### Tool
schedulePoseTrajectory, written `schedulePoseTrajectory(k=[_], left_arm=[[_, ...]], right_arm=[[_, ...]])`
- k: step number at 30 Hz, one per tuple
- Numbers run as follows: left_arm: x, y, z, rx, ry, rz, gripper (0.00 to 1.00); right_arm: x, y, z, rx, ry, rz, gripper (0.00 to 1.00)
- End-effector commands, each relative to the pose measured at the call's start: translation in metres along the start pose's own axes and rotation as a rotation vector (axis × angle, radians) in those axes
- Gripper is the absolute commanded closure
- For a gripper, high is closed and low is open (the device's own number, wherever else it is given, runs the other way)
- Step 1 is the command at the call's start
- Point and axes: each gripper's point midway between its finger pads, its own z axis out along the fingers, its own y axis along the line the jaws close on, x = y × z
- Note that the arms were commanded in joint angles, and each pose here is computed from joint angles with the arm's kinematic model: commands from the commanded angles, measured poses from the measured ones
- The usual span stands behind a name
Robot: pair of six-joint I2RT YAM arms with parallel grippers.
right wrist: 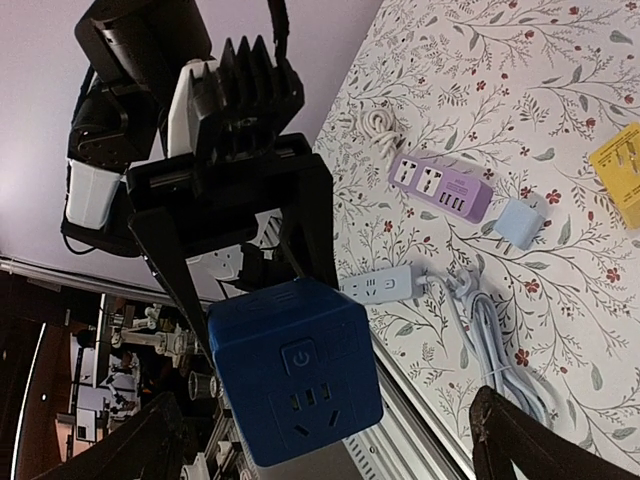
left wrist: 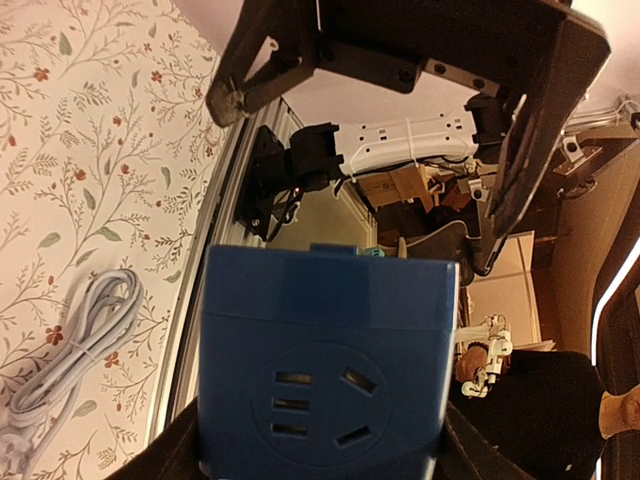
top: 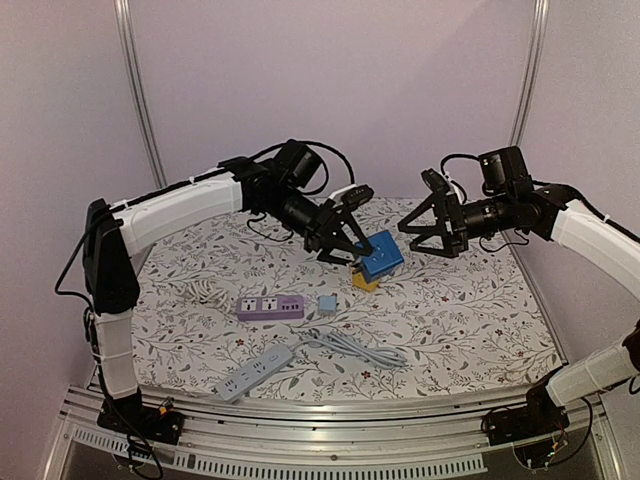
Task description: Insert the plug
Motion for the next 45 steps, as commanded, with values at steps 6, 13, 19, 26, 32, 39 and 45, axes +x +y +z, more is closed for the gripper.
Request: schedulePoseTrajectory(k=[6,13,19,26,32,39,45], left_arm=[[-0.008,-0.026,-0.014,0.075,-0.024,0.043,1.0],[-0.015,-0.038,-0.015,0.14,-0.032,0.06,1.0],[-0.021,-0.042,-0.015,0.16,-0.044,0.068,1.0],[-0.021,-0.038,-0.012,0.164,-0.04,0.066,1.0],[-0.021,-0.036,-0.011,0.158,-0.042,0.072,1.0],[-0.02,-0.035,-0.008,0.155,-0.039,0.071,1.0],[-0.024,-0.026,-0.008,0.102,-0.066,0.065,0.9]], right_arm=[[0.009,0.027,0.011,-0.097,0.085,0.007,0.01],[0.019,0.032,0.028,-0.124,0.179,0.029,0.01],[0.02,0.039,0.032,-0.174,0.2,0.039,0.03],[0.019,0.049,0.033,-0.235,0.219,0.071,0.16],[0.018,0.05,0.033,-0.246,0.209,0.077,0.2],[0.017,0.049,0.034,-0.247,0.21,0.084,0.36],[0.017,0.048,0.035,-0.245,0.209,0.086,0.68]])
